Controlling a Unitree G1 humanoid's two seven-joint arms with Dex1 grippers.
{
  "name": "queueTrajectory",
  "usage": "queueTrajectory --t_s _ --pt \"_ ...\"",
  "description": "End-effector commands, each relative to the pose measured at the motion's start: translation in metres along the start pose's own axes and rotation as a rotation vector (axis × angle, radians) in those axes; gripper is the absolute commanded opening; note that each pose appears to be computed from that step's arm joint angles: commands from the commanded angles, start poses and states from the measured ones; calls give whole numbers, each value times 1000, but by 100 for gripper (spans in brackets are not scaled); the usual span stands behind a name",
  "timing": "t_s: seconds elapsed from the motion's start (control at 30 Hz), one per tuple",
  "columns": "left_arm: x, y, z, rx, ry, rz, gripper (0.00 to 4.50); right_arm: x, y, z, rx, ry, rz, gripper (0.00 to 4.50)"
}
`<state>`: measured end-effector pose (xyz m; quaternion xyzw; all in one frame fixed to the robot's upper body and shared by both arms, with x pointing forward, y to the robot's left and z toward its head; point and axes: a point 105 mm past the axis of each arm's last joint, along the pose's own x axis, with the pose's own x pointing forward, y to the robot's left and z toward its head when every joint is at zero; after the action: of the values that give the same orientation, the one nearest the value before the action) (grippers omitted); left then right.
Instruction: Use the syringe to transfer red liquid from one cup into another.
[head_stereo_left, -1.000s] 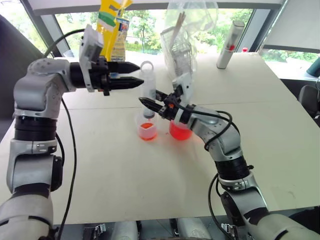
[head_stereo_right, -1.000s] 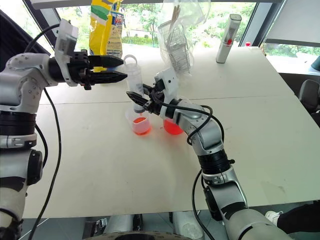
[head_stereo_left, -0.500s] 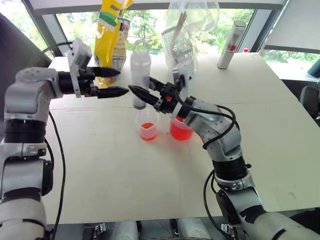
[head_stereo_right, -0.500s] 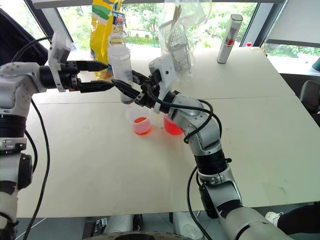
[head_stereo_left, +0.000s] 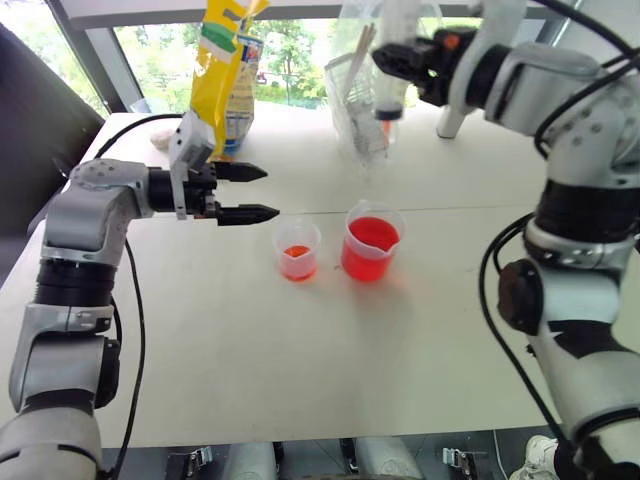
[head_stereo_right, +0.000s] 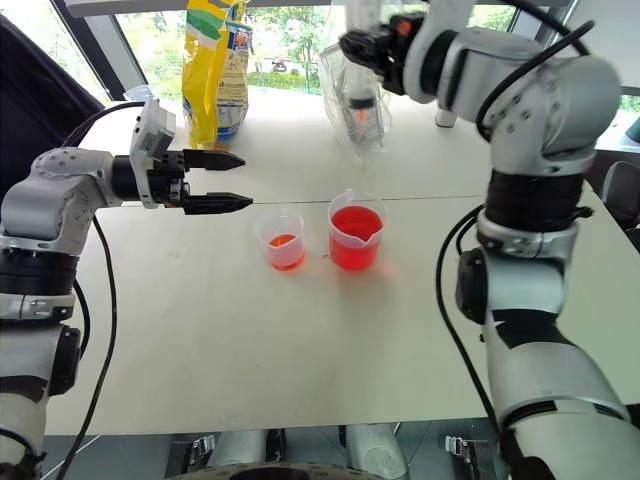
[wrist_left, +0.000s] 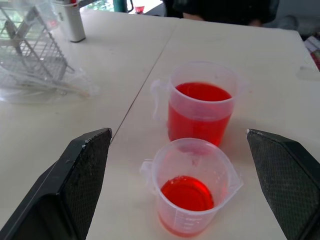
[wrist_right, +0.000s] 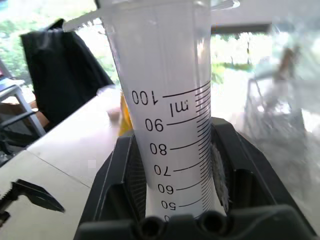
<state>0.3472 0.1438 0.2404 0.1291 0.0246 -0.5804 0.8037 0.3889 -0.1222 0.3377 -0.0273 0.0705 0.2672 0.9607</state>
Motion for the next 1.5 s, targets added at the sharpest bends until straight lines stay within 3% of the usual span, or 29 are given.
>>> queueTrajectory --t_s 0.03,0.17,0.3,0.57,0.77,0.8,0.83,0.97,1.07,1.17,1.37,1.5 --pt "3 -7 14 65 -38 -19 442 -5 -21 -31 -4 212 -79 139" --pt "7 -16 15 48 -65 -43 442 -15 -38 -87 98 448 -112 139" --pt "9 -23 14 34 -70 -62 442 -21 -43 -128 191 591 -116 139" --pt "11 -31 12 34 -55 -78 442 -30 -67 -187 282 735 -207 139" --pt "13 -31 13 34 -58 -72 442 -35 -69 -206 275 779 -214 139" --pt "14 -32 13 28 -58 -78 450 -36 -68 -207 278 780 -210 239" --pt "14 -33 14 21 -63 -85 450 -36 -67 -208 279 780 -208 262" --pt "13 -34 16 9 -67 -101 450 -40 -65 -200 271 757 -198 443" --pt "13 -35 18 1 -71 -111 450 -44 -64 -187 227 720 -201 443" --pt "12 -35 17 7 -57 -114 450 -55 -60 -155 92 618 -170 443" --pt "1 -33 13 14 -14 -93 450 -91 -25 -95 -94 386 25 443" --pt "-9 -34 11 15 18 -84 450 -125 1 -82 -226 344 123 443"
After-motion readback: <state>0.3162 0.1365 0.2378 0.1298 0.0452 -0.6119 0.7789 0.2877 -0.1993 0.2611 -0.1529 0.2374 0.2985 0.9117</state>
